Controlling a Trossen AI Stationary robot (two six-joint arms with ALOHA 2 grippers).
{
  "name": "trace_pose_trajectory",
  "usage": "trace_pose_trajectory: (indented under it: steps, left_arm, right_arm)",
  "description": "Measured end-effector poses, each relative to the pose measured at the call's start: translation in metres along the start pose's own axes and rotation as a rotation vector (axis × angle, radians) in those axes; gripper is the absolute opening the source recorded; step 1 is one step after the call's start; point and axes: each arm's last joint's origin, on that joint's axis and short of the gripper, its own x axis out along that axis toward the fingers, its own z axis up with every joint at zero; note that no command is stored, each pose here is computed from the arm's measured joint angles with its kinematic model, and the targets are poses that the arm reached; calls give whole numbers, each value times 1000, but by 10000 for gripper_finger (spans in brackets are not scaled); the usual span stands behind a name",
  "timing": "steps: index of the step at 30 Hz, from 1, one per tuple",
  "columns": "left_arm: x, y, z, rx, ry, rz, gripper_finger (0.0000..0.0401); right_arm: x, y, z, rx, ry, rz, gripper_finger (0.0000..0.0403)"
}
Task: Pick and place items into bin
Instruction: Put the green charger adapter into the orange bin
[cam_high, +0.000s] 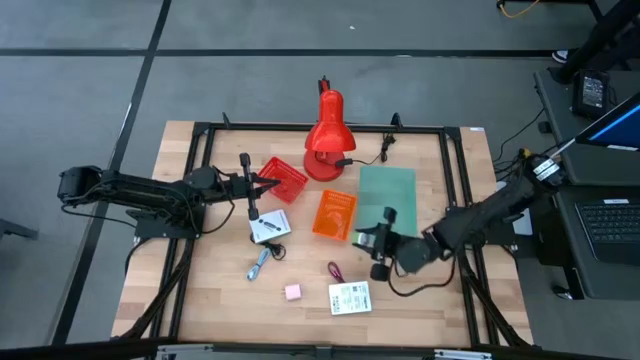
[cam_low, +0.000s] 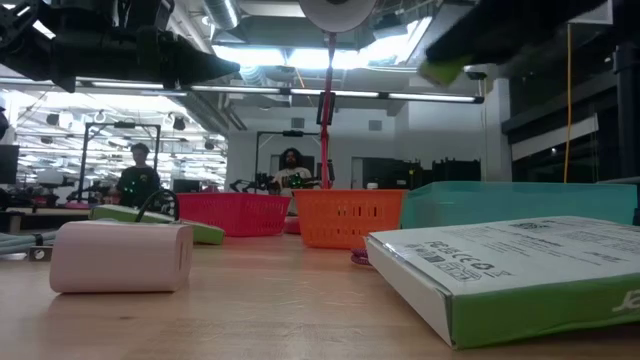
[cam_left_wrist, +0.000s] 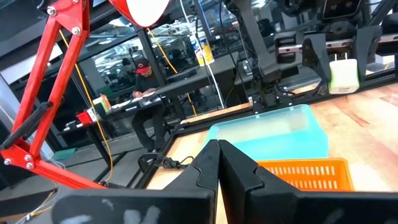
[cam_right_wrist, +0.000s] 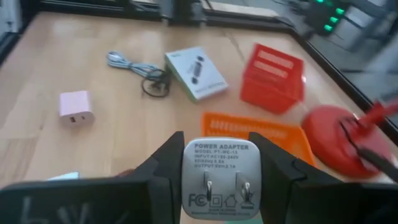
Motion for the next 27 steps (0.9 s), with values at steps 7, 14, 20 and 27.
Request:
trace_pose_trajectory:
  steps: [7, 14, 20, 27]
  left_arm:
    - [0, 0, 0, -17, 3, -2, 4]
    - [0, 0, 0, -18, 4, -1, 4]
    - [0, 0, 0, -42, 4, -1, 4]
    - [0, 0, -1, -43, 14, -4, 4]
  right_arm:
    - [24, -27, 15, -84, -48, 126, 123]
    - [43, -59, 20, -98, -38, 152, 123]
    - [55, -77, 17, -58, -10, 154, 123]
    - [79, -77, 10, -64, 71, 165, 123]
